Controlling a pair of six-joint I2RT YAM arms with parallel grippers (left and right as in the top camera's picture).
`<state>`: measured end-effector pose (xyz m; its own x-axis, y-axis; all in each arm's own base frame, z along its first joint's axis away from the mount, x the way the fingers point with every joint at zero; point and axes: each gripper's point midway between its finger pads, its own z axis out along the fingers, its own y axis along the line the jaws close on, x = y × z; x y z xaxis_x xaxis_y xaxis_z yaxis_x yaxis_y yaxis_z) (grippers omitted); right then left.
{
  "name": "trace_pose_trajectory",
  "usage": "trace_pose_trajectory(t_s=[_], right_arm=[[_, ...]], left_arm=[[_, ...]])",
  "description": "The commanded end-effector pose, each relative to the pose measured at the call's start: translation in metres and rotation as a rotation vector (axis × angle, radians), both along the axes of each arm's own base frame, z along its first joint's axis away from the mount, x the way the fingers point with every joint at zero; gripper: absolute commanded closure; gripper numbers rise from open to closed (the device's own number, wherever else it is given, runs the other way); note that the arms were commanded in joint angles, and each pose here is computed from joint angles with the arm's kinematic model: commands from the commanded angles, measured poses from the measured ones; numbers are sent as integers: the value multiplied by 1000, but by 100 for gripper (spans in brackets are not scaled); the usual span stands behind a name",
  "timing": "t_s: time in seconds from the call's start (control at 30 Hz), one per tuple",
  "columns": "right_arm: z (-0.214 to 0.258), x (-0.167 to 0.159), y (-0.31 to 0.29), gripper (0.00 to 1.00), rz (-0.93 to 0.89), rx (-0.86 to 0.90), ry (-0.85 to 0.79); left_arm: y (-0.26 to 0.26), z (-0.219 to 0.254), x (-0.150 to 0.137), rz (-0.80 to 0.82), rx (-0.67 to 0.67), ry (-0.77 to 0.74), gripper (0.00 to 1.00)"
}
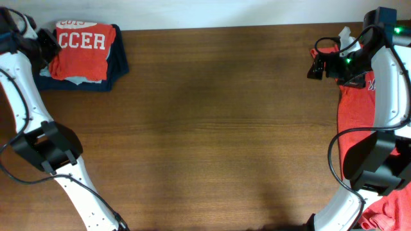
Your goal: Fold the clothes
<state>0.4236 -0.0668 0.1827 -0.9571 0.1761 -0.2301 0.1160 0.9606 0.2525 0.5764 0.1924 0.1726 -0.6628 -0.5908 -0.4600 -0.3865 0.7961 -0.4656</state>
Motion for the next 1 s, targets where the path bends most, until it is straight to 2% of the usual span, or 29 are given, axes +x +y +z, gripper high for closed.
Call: trace_pose_trajectory(t_s=[0.0,0.2,0.37,0.73,0.97], right_arm=[[13,1,-2,1,6,-17,-37],[13,1,-2,1,6,-17,-37],[13,1,-2,1,6,-17,-37],[13,1,-2,1,6,-17,-37],[13,1,-2,1,6,-17,-37]], left_arm=[[-25,65,5,-76,-39,-157,100],[-60,88,26,-262,-172,-337,100],[-69,81,38,-300,-275,-379,99],[-74,-34,59,-300,-371,-242,99],[-65,-98,58,-268,-418,-168,99]])
